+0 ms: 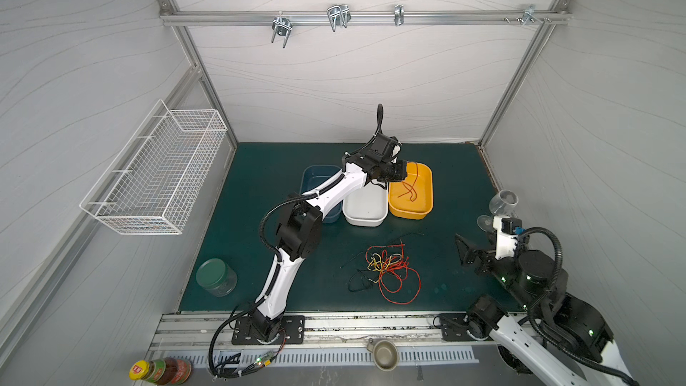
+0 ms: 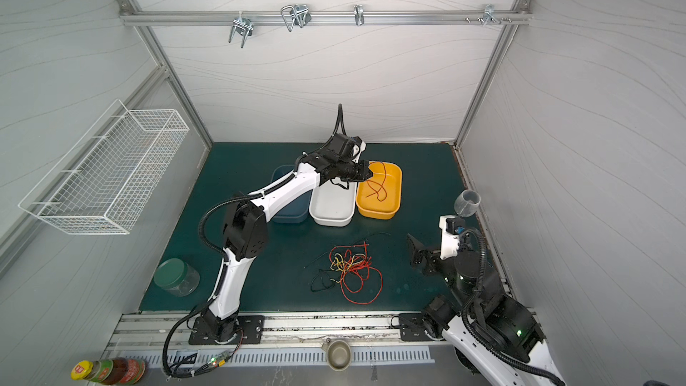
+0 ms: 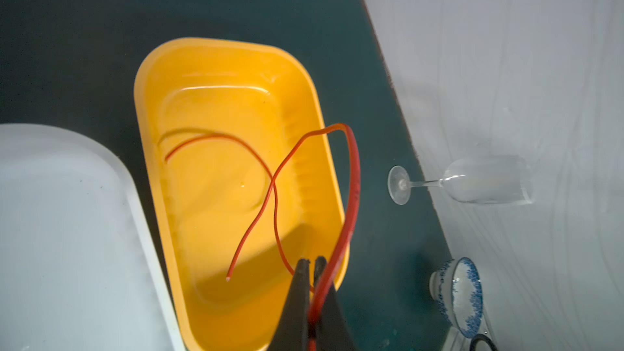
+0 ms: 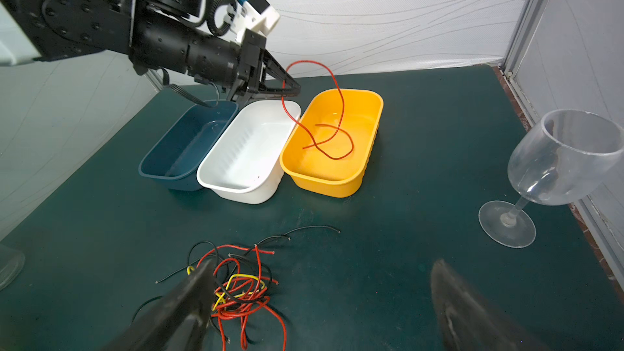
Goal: Untangle the cables
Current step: 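Lower the red wire into the yellow tub with the left gripper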
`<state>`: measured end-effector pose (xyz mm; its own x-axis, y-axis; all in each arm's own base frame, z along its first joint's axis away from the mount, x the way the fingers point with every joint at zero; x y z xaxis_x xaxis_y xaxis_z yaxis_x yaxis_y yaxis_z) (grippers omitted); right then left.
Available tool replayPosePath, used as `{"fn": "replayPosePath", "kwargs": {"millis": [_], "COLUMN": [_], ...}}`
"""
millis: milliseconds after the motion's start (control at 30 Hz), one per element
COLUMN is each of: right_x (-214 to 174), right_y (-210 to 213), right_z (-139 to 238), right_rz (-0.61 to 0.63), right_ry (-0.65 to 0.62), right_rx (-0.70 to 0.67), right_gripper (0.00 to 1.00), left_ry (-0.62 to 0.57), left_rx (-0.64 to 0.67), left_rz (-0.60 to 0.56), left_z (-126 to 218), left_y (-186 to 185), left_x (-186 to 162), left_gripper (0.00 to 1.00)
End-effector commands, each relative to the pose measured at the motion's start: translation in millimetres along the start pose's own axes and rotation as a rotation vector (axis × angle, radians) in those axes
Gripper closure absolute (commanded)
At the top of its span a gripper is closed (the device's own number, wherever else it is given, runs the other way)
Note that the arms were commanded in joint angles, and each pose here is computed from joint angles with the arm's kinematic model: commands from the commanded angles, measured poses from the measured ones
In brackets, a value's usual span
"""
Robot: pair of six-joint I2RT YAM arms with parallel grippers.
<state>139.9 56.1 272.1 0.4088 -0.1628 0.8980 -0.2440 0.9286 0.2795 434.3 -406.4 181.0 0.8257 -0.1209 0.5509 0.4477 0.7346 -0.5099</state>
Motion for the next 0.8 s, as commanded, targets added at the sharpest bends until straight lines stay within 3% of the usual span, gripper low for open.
{"fn": "replayPosePath", "kwargs": {"millis": [0,600,767], "right_x": [4,2,2], "right_y": [0,1,1], "right_z": [0,-3,-3], "right_rz": [0.005,0.01,0.01], "right_ry": [-0.026,-0.012,-0.013], "right_rx": [-0.002,0.002,0.002], "right_gripper": [0.01,0.01,0.01], "left_ry": [0.032,0.192,0.218], "left_rx": [0.069,0.139,0.138], "left_rz": [-0.016,-0.051,-0.058], "left_z": [-9,-48,-51], "left_y": [7,17,18], "left_x": [-3,-35,-38], "left_gripper": [1.0,1.0,0.91]}}
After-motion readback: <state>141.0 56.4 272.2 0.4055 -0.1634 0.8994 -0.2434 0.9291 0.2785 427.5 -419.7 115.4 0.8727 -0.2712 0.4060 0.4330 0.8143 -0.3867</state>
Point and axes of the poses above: each gripper's point midway between its finger pads, its own z axis back along the fingers, its own y axis along the line the jaws close on, x = y × z, the point moved 2 cm from there along z, back along the fingers, and after that the axes turned 6 degrees about -z, right-handed, at the moved point
